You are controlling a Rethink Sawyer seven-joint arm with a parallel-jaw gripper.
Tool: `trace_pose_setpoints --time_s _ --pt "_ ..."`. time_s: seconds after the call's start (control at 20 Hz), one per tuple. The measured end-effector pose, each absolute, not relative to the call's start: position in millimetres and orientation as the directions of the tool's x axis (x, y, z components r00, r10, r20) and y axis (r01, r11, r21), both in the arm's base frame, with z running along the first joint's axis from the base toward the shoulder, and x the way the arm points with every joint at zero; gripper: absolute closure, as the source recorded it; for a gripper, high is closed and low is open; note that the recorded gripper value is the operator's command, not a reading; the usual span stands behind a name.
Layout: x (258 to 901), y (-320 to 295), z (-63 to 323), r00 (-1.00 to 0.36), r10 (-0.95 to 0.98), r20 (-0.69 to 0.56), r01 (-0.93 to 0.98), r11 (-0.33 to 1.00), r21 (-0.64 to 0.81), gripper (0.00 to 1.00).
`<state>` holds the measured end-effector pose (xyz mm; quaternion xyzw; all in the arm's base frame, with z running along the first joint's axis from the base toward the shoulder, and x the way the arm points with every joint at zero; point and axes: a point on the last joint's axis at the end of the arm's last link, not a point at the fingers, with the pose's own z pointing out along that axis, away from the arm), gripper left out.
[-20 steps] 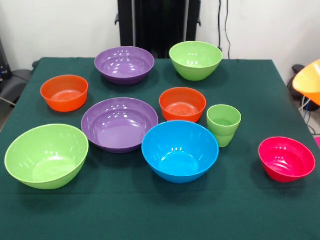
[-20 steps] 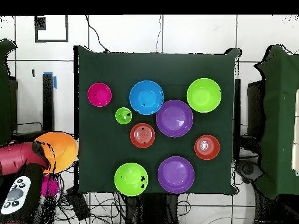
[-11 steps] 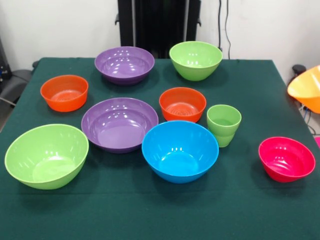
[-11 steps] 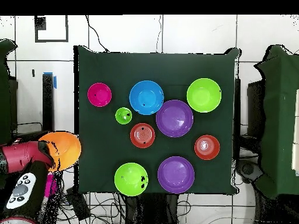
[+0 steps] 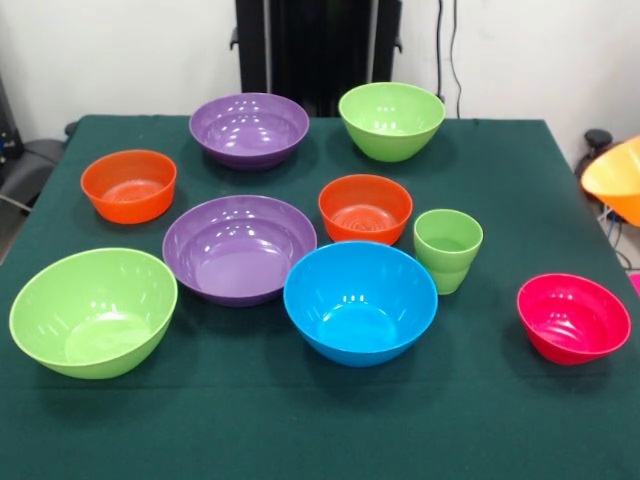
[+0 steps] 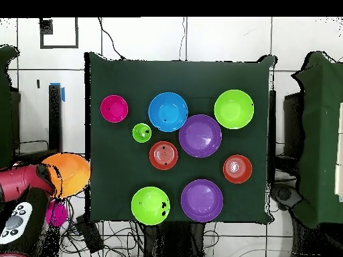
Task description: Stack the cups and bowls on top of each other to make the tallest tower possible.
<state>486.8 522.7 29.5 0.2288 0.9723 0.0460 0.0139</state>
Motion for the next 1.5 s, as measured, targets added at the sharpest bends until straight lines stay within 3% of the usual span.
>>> trace_pose_setpoints --time_s 0.7,1.5 --pt "494.5 574.9 53.0 -0.816 0.578 0.002 0.573 0.809 0.132 1.00" --pt "531.2 548.5 21.2 -0.761 0.649 0.010 0.638 0.746 0.189 1.00"
